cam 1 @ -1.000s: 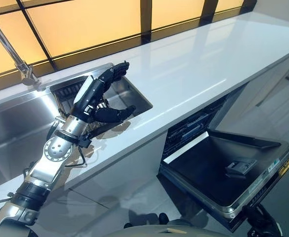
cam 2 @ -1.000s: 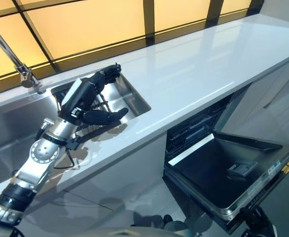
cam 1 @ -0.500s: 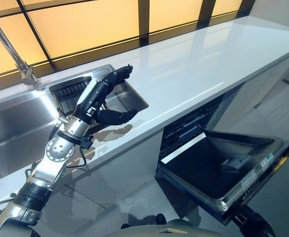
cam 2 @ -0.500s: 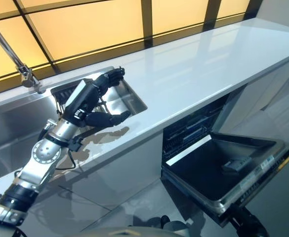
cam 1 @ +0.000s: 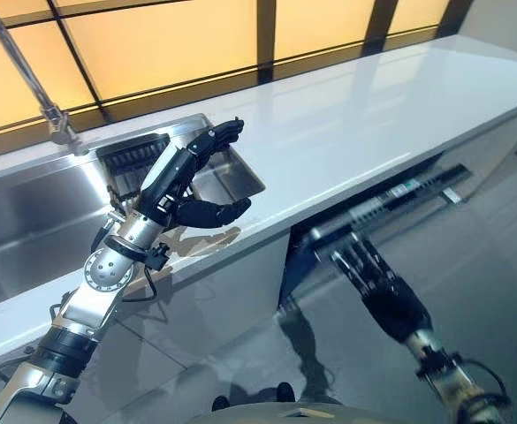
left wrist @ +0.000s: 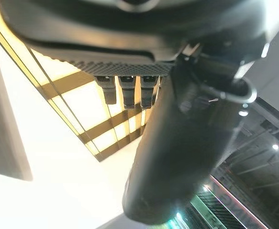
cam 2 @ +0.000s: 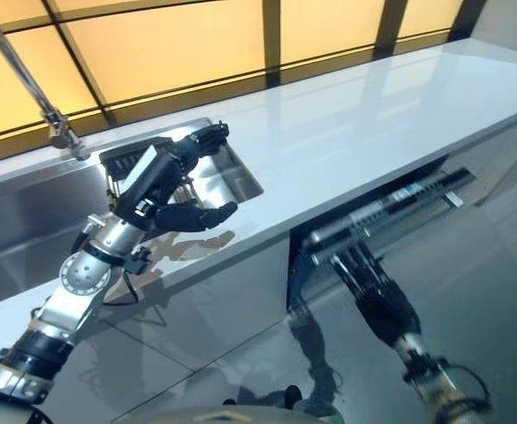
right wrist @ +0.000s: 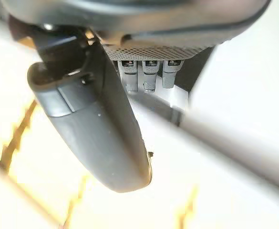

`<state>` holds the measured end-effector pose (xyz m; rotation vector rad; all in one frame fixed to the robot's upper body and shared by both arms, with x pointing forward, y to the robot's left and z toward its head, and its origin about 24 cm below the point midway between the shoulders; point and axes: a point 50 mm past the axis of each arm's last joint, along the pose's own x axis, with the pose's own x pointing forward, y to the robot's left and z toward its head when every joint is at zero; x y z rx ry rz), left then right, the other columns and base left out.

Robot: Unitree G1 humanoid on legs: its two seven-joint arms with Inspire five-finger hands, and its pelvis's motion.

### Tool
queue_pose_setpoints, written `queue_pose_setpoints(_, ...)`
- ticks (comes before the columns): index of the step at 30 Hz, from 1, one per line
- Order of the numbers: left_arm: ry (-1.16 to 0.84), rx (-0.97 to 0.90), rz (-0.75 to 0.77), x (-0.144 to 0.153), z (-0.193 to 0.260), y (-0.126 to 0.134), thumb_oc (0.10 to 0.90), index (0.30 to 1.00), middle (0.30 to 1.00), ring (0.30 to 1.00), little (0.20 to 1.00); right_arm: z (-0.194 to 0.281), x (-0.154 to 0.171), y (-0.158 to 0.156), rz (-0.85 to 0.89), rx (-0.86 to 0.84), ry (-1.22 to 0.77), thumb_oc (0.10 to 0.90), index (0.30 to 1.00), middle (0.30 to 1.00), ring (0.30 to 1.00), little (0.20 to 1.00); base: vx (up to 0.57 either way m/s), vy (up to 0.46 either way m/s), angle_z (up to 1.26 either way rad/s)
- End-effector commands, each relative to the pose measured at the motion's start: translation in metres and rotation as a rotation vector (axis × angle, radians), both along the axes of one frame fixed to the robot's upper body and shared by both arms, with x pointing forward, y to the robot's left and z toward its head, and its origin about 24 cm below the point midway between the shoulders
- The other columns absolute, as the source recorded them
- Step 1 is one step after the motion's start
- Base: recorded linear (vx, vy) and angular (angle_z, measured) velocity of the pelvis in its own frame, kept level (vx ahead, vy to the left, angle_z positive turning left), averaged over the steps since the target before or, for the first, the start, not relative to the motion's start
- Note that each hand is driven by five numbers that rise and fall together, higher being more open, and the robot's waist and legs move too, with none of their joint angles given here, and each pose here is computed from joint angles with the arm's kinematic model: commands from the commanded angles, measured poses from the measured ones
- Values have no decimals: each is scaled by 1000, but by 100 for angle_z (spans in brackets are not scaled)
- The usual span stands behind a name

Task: Pick up plates and place into dishwasher.

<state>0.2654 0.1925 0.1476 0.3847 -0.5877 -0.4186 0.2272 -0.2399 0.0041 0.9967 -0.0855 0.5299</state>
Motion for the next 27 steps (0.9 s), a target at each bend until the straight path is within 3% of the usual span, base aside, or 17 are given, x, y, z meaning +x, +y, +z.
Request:
queue_pose_setpoints(1,-223,-116,-45,12,45,-4,800,900,900,900,900,67,43,-4,-10,50,-378,800,900,900,900,900,5,16,28)
queue_pose_setpoints(9,-222,-122,-45,11,45,-1,800,900,900,900,900,50,36,-19,-51,-18,-278,800,900,900,900,900,4,10,17)
queue_pose_setpoints(15,-235,-133,-46,10,50,2,800,900,900,900,900,25,28,-26,-25,-240,-89,800,900,900,900,900,0,0,-1)
queue_pose_setpoints(19,-257,-239,-110,2,57,7,800,900,900,900,900,-19,-7,-30,184,-462,171,800,900,900,900,900,-1,-5,-9)
queue_pose_setpoints(23,-172,-376,-315,-4,56,1,800,900,900,900,900,-56,-54,-11,537,-390,315,800,900,900,900,900,2,-9,-5)
queue_pose_setpoints(27,-37,-494,-519,-4,46,-13,800,900,900,900,900,-80,-86,9,704,-313,407,800,900,900,900,900,0,0,0)
